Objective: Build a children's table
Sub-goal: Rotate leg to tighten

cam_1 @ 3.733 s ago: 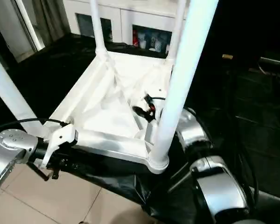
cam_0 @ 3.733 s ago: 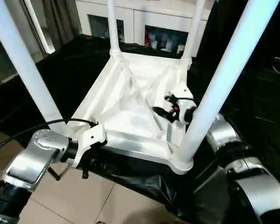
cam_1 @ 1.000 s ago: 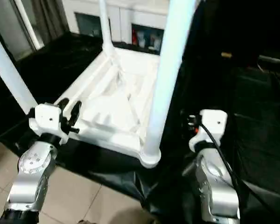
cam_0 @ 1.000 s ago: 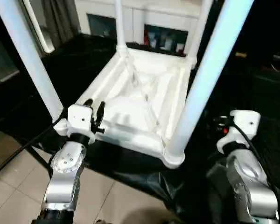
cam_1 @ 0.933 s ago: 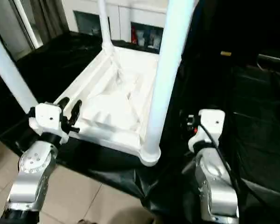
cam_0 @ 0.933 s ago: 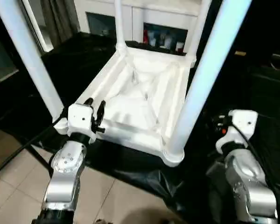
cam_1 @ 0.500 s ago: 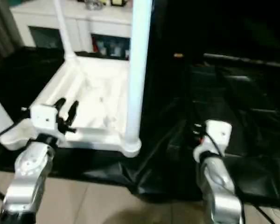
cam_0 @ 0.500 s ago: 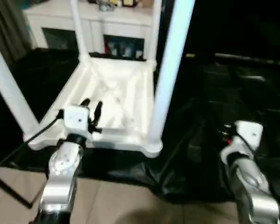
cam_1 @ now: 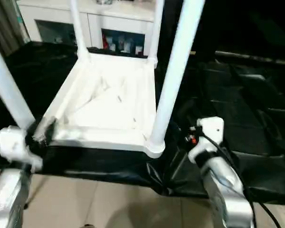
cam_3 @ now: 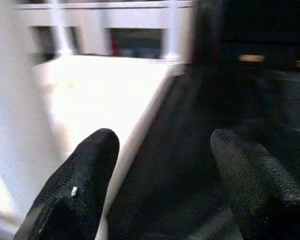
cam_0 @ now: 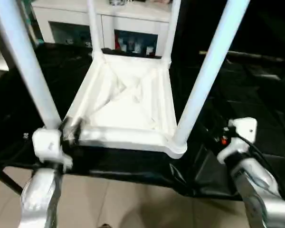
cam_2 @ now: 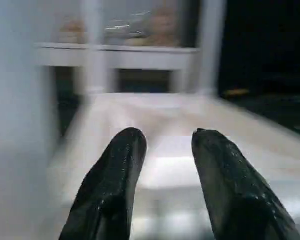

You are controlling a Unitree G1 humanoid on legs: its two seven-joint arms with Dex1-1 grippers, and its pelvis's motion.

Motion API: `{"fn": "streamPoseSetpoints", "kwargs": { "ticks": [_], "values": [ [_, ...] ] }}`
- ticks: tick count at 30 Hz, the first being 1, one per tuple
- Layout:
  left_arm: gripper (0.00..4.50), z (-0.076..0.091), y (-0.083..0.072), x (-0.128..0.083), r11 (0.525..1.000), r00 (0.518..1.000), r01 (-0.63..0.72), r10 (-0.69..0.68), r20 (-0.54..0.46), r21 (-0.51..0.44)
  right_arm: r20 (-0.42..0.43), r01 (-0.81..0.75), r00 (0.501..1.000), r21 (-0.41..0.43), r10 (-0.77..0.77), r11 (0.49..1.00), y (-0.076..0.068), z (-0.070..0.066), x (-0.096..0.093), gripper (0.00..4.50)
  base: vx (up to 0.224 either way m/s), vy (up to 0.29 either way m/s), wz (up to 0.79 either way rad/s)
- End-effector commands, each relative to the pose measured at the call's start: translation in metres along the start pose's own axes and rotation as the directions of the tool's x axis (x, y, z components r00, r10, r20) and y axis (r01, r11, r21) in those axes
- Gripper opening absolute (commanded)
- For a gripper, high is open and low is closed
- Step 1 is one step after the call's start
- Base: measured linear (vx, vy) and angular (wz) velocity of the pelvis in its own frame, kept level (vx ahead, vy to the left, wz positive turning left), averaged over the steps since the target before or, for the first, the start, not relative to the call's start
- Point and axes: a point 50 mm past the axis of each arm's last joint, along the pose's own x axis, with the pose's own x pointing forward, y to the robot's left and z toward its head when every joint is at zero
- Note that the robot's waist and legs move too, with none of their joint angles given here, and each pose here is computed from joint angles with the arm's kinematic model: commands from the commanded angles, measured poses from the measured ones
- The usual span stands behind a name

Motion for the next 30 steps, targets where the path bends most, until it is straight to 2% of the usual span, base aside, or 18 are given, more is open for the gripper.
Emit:
{"fn": "streamPoseSetpoints", "kwargs": {
  "ticks": [1,2,4,5,6,8,11,13,14,15,18,20,23,24,26,28,29,30],
  "values": [
    [1.99,0.006,-0.011,-0.001,0.992,0.993,0.120,-0.120,0.003,-0.039,0.011,0.100,0.995,-0.006,-0.100,0.995,-0.019,0.000,-0.004,3.30,0.000,0.000,0.00],
    [1.99,0.006,-0.016,-0.007,0.980,0.984,0.176,-0.178,-0.020,-0.092,0.021,0.139,0.990,-0.010,-0.139,0.990,-0.028,0.001,-0.006,3.30,0.000,0.000,0.00],
    [1.99,0.007,-0.019,-0.012,0.966,0.973,0.223,-0.229,-0.036,-0.133,0.028,0.140,0.990,-0.002,-0.140,0.990,-0.033,0.003,-0.007,3.30,0.000,0.000,0.00],
    [1.99,0.009,-0.017,-0.017,0.959,0.968,0.239,-0.247,-0.041,-0.156,0.043,0.068,0.997,-0.001,-0.068,0.998,-0.032,0.009,-0.008,3.30,0.000,0.000,0.00],
    [2.30,0.011,-0.008,-0.018,0.975,0.982,0.175,-0.182,-0.040,-0.136,0.037,-0.051,0.998,0.012,0.050,0.999,-0.023,0.011,-0.008,3.30,0.000,0.000,0.00],
    [2.38,0.013,0.003,-0.019,0.988,0.994,0.104,-0.108,-0.031,-0.110,0.021,-0.186,0.982,0.032,0.185,0.982,-0.012,0.013,-0.010,3.63,0.000,0.000,0.00],
    [2.66,0.014,0.026,-0.023,0.998,0.997,0.024,-0.028,-0.067,-0.064,-0.044,-0.438,0.896,0.069,0.441,0.896,0.008,0.012,-0.020,3.75,0.000,0.000,0.00],
    [2.81,0.017,0.036,-0.028,0.999,0.997,0.000,-0.004,-0.076,-0.054,-0.073,-0.519,0.847,0.094,0.526,0.849,0.014,0.011,-0.026,4.00,0.000,0.000,0.00],
    [2.86,0.018,0.036,-0.028,0.999,0.997,0.000,-0.004,-0.074,-0.054,-0.074,-0.523,0.845,0.096,0.530,0.847,0.014,0.010,-0.026,4.06,0.000,0.000,0.00],
    [2.97,0.023,0.038,-0.036,0.998,0.998,-0.005,0.002,-0.056,-0.055,-0.092,-0.565,0.813,0.120,0.575,0.817,0.015,0.009,-0.032,4.15,0.061,-0.034,-0.05],
    [3.23,0.027,0.039,-0.046,0.997,0.999,0.002,-0.006,-0.052,-0.071,-0.113,-0.619,0.763,0.155,0.636,0.770,0.019,0.009,-0.039,4.41,0.071,-0.023,-0.06],
    [3.34,0.027,0.039,-0.052,0.997,0.997,0.007,-0.012,-0.073,-0.074,-0.120,-0.635,0.747,0.161,0.654,0.755,0.022,0.007,-0.040,4.49,0.056,-0.021,-0.07],
    [3.56,0.027,0.044,-0.056,0.999,0.995,-0.037,0.033,-0.091,-0.038,-0.111,-0.626,0.759,0.147,0.642,0.766,0.025,0.004,-0.034,4.50,0.000,0.000,0.00],
    [3.69,0.025,0.050,-0.057,0.996,0.991,-0.088,0.087,-0.098,-0.004,-0.100,-0.615,0.772,0.135,0.628,0.777,0.031,0.001,-0.026,4.50,0.000,0.000,0.00],
    [3.72,0.025,0.054,-0.057,0.993,0.988,-0.113,0.115,-0.099,0.017,-0.095,-0.626,0.763,0.142,0.640,0.767,0.036,0.000,-0.022,4.50,0.000,0.000,0.00],
    [3.99,0.027,0.061,-0.058,0.985,0.980,-0.162,0.167,-0.111,0.054,-0.104,-0.686,0.706,0.149,0.701,0.713,0.051,-0.003,-0.018,4.50,0.000,0.000,0.00],
    [3.99,0.027,0.062,-0.058,0.984,0.979,-0.167,0.173,-0.113,0.060,-0.105,-0.696,0.695,0.152,0.712,0.702,0.053,-0.003,-0.018,4.50,0.000,0.000,0.00],
    [4.07,0.028,0.067,-0.061,0.976,0.969,-0.198,0.209,-0.131,0.086,-0.103,-0.726,0.664,0.151,0.741,0.671,0.062,-0.006,-0.013,4.50,0.000,0.000,0.00]
  ]
}}
